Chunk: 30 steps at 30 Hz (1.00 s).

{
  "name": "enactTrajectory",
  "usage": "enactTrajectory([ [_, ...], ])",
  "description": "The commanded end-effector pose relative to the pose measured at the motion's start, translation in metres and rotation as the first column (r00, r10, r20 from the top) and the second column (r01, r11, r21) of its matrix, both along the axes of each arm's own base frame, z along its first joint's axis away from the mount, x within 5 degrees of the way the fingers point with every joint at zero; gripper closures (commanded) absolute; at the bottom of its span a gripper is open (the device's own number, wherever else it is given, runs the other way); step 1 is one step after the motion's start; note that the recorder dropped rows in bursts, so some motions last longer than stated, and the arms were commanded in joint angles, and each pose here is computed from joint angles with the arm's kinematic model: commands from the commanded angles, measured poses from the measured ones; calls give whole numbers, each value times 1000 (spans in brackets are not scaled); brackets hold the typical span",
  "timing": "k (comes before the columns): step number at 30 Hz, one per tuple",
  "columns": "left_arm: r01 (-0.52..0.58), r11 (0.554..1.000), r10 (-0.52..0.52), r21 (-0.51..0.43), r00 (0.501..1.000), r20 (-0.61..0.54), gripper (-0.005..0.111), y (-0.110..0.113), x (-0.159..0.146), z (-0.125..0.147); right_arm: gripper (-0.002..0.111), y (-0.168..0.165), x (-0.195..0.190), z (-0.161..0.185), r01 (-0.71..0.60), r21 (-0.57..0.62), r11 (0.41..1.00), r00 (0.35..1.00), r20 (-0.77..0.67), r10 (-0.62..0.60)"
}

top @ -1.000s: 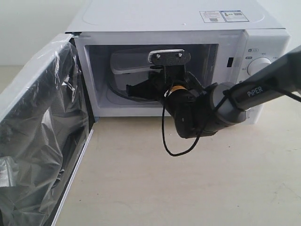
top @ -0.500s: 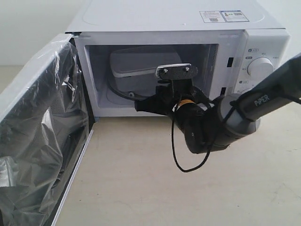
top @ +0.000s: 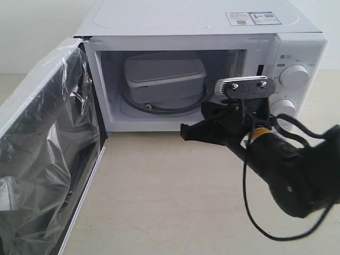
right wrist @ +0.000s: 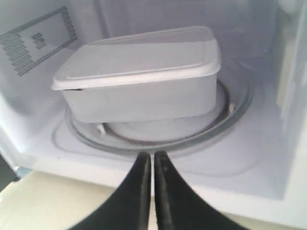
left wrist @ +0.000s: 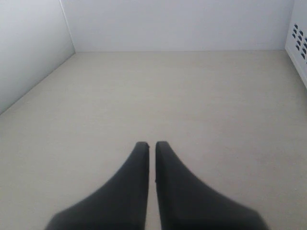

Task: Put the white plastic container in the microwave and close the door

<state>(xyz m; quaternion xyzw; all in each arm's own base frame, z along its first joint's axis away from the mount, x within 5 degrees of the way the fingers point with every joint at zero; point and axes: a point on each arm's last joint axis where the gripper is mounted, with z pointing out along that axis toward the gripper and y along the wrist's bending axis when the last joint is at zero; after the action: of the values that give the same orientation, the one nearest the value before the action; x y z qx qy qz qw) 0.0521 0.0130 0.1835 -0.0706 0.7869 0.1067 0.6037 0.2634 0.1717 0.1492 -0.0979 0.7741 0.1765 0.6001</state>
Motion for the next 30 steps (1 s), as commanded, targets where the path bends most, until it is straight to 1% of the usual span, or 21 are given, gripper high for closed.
enactTrajectory([
  [1,-5,1000,5,-4,1000,5,102,0,0,-1,108,-19,-31,17,-25,14,1000,1000,3,25],
  [7,-5,1000,5,-4,1000,5,102,0,0,-1,108,-37,-65,41,-79,-17,997,987,-145,76],
  [13,-5,1000,5,-4,1000,5,102,0,0,-1,108,-42,-94,91,-215,-52,975,928,-322,188],
  [17,-5,1000,5,-4,1000,5,102,0,0,-1,108,-48,-112,126,-262,-16,965,895,-378,237],
  [19,9,1000,-9,-4,1000,4,102,-1,0,-1,108,-52,-121,142,-292,-18,956,876,-406,259],
  [22,17,1000,-17,-2,1000,4,102,-1,0,-1,108,-56,-129,157,-316,-29,948,865,-418,276],
  [24,17,1000,-17,-2,1000,4,102,-1,0,-1,108,-58,-132,162,-317,-47,947,858,-440,265],
  [27,17,1000,-17,-2,1000,4,102,-1,0,-1,108,-62,-134,161,-326,-107,939,843,-483,237],
  [30,17,1000,-17,-2,1000,4,102,-1,0,-1,108,-64,-134,160,-314,-114,943,843,-491,221],
])
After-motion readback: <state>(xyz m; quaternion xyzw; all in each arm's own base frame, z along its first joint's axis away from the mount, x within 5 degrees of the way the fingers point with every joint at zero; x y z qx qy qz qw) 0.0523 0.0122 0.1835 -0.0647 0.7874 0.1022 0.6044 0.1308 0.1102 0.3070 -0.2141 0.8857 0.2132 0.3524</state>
